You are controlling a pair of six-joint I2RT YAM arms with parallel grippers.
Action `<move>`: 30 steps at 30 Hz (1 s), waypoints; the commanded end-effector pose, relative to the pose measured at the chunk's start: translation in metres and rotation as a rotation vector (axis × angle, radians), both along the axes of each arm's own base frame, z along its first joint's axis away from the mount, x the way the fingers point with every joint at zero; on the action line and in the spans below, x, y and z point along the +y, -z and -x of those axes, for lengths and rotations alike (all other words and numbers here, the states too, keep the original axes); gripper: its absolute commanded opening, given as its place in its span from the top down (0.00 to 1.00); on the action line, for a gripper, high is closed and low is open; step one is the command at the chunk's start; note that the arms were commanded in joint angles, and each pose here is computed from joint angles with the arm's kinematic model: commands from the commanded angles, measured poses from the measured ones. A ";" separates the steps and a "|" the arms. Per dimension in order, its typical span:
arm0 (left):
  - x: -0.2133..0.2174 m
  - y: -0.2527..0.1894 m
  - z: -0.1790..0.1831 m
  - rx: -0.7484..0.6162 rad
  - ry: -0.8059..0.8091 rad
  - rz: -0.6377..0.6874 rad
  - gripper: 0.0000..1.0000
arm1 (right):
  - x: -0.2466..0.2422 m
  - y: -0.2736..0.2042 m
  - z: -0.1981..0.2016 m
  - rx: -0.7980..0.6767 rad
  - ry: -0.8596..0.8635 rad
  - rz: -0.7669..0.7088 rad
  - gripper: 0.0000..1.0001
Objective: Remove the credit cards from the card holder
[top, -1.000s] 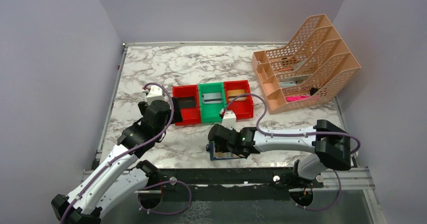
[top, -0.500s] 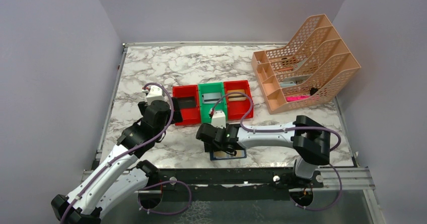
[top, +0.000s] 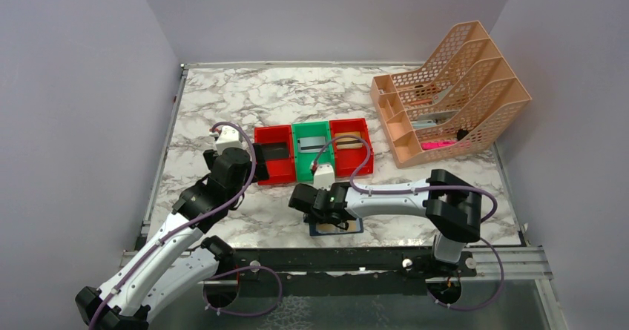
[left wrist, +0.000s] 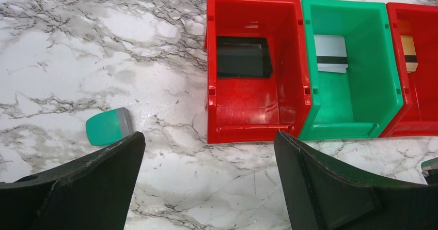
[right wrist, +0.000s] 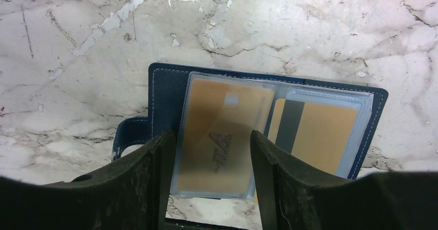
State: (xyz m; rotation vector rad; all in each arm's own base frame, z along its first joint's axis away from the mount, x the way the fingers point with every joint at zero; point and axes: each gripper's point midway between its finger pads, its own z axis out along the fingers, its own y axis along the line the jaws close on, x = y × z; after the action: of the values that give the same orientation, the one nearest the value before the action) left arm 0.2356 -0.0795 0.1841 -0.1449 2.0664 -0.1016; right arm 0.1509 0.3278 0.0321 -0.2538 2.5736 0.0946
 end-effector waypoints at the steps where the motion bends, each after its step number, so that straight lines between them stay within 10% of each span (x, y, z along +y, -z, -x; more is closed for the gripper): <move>1: 0.000 -0.001 0.001 -0.002 0.009 0.006 0.01 | -0.005 -0.012 -0.007 -0.055 0.042 0.001 0.42; 30: -0.001 0.003 0.000 0.010 0.012 -0.002 0.01 | -0.067 -0.041 -0.001 -0.135 0.152 -0.105 0.49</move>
State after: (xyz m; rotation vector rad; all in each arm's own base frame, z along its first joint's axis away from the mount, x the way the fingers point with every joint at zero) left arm 0.2359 -0.0798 0.1827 -0.1429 2.0716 -0.0980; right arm 0.1482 0.2788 0.0674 -0.0913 2.4861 0.1781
